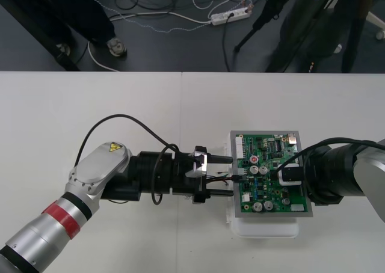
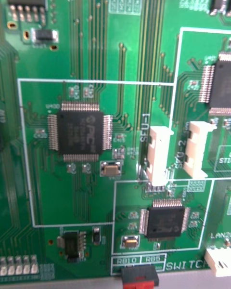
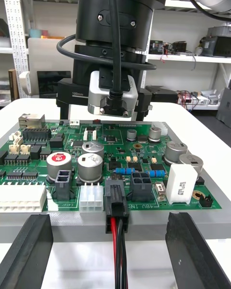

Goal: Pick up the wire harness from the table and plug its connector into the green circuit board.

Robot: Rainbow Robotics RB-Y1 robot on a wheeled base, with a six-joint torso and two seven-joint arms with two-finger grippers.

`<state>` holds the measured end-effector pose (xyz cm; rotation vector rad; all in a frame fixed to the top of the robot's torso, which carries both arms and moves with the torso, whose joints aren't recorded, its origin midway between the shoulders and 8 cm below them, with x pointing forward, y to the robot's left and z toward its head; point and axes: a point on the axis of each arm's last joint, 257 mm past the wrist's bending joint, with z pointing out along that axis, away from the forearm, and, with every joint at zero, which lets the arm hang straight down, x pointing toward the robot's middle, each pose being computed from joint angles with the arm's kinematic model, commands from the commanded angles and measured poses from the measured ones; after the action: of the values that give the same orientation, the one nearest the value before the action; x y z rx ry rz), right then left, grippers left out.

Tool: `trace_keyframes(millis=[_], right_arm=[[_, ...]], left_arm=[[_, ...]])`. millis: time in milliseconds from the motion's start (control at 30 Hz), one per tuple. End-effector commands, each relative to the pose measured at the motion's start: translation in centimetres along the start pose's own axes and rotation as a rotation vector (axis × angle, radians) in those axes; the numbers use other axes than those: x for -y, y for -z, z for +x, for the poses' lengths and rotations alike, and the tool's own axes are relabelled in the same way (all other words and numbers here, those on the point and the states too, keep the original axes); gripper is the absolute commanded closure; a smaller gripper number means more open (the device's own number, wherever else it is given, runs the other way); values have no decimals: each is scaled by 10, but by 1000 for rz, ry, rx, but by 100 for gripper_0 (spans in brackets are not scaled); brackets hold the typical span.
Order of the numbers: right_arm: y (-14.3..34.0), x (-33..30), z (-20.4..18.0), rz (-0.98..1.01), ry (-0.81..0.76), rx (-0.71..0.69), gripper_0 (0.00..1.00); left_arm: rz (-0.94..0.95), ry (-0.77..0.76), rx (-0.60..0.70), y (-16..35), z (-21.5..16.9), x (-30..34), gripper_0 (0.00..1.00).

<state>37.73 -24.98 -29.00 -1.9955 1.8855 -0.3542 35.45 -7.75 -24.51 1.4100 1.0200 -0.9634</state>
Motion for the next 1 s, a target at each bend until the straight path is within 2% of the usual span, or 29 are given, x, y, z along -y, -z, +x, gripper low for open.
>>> trace_keyframes(millis=[33,633,1000], right_arm=[[7,7,-16,26,-24,24,0],[11,11,-12,31,-23,22,0],[23,15,19,23,-3,-16,0]], left_arm=[[-40,-36,-4,9,-11,-22,31],[-102,-118,-108,83,-2,-62,31],[-135,-165,-200,138,-10,-87,31]])
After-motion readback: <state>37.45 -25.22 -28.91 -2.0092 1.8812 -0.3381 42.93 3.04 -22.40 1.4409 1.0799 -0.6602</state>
